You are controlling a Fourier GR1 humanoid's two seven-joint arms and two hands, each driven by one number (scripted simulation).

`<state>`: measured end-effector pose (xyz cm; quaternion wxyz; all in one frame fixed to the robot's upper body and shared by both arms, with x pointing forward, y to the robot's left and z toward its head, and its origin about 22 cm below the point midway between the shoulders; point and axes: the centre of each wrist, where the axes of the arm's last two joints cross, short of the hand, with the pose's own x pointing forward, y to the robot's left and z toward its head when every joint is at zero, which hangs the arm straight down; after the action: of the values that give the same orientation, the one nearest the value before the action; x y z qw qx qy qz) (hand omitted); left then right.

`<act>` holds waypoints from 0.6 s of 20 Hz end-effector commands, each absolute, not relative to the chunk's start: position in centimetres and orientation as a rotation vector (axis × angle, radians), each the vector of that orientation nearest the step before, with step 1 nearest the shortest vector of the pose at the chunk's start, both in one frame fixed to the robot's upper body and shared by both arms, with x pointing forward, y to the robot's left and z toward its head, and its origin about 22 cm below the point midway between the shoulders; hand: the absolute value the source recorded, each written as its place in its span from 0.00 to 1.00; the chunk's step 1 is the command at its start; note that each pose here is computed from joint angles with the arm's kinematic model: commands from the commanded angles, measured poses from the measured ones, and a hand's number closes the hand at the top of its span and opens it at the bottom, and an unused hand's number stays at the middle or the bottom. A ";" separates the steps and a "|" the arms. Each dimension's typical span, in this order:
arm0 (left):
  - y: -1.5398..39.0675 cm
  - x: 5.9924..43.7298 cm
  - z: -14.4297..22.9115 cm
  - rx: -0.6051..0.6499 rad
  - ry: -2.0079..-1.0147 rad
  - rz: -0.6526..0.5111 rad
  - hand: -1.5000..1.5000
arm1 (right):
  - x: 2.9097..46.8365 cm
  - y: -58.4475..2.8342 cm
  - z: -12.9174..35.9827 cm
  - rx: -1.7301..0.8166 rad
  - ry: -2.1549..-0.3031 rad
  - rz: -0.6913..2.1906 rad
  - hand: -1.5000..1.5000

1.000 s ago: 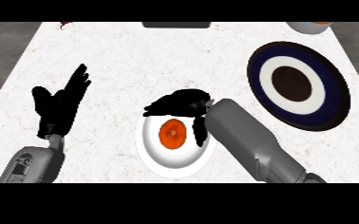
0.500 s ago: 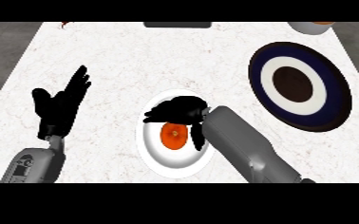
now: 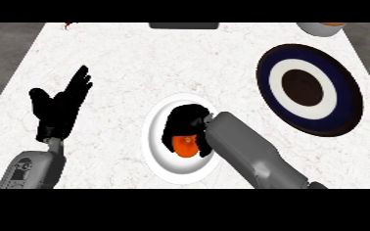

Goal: Pick the squash from the plate and place it in the plate

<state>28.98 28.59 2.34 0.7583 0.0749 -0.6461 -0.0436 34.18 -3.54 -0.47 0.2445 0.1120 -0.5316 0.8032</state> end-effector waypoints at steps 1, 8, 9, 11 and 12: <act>28.1 29.7 1.1 0.153 -1.413 -0.091 0.50 | 34.3 -3.0 0.1 0.374 -1.460 2.163 1.00; 29.2 27.4 1.0 0.212 -1.380 -0.059 0.50 | 32.5 -6.0 -1.6 0.274 -1.505 1.829 1.00; 28.8 27.0 0.6 0.216 -1.375 -0.054 0.50 | 33.6 -9.6 -1.8 0.225 -1.478 1.757 1.00; 30.4 27.0 1.0 0.225 -1.346 -0.008 0.50 | 33.6 -11.6 -1.9 0.147 -1.476 1.584 1.00; 31.0 26.7 0.7 0.246 -1.367 -0.022 0.50 | 33.7 -12.1 -1.0 0.080 -1.515 1.530 1.00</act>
<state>27.35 29.61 1.17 0.7669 0.0967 -0.6341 -0.0212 33.62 -8.73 -1.52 0.3976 0.0825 -0.5945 0.6940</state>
